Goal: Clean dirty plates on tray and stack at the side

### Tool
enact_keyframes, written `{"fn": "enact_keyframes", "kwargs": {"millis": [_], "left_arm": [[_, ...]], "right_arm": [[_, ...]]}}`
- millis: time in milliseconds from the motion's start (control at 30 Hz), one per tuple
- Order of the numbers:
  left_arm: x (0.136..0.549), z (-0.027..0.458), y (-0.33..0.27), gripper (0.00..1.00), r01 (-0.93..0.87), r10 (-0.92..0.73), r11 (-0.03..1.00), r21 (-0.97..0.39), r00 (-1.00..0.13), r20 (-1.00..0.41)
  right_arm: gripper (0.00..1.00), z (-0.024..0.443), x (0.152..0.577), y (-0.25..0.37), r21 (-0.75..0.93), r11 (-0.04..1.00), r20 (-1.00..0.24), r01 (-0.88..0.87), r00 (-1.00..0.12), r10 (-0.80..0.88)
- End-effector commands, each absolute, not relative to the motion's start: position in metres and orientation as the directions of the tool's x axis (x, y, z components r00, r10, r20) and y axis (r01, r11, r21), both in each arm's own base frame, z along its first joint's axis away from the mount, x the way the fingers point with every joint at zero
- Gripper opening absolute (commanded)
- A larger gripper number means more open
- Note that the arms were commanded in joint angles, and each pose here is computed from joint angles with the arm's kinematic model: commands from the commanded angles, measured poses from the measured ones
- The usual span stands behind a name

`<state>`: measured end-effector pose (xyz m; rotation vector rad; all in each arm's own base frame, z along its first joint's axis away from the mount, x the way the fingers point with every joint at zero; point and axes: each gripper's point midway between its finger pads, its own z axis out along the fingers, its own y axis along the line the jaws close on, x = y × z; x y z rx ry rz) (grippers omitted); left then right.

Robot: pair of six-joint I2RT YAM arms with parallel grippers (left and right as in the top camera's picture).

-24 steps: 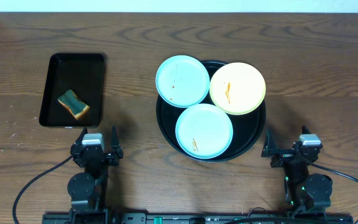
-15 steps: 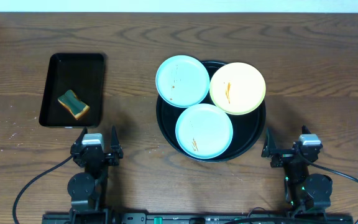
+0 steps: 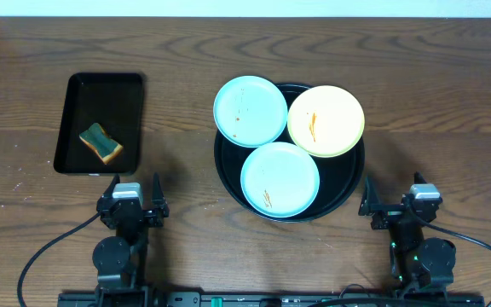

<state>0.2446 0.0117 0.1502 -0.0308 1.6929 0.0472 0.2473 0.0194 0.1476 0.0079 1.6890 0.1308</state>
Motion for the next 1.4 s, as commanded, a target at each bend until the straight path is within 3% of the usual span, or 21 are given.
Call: {"fn": "enact_keyframes", "kwargs": {"millis": [0,1167,1367], "left_arm": [[0.244,0.133,0.012,0.76,-0.05,0.016,0.998,0.025,-0.173,-0.985],[0.244,0.133,0.012,0.76,-0.051,0.016,0.998,0.025,-0.171,-0.985],[0.244,0.143,0.012,0.76,-0.052,0.008,0.999,0.016,-0.144,-0.99]], "right_arm": [[0.99,0.146,0.247,0.021,0.085,0.993,-0.989,-0.077,-0.128,0.075],[0.99,0.148,0.247,0.021,0.086,0.993,-0.99,-0.078,-0.12,0.076],[0.99,0.155,0.246,0.034,0.093,0.983,-0.992,-0.158,-0.1,0.077]]}}
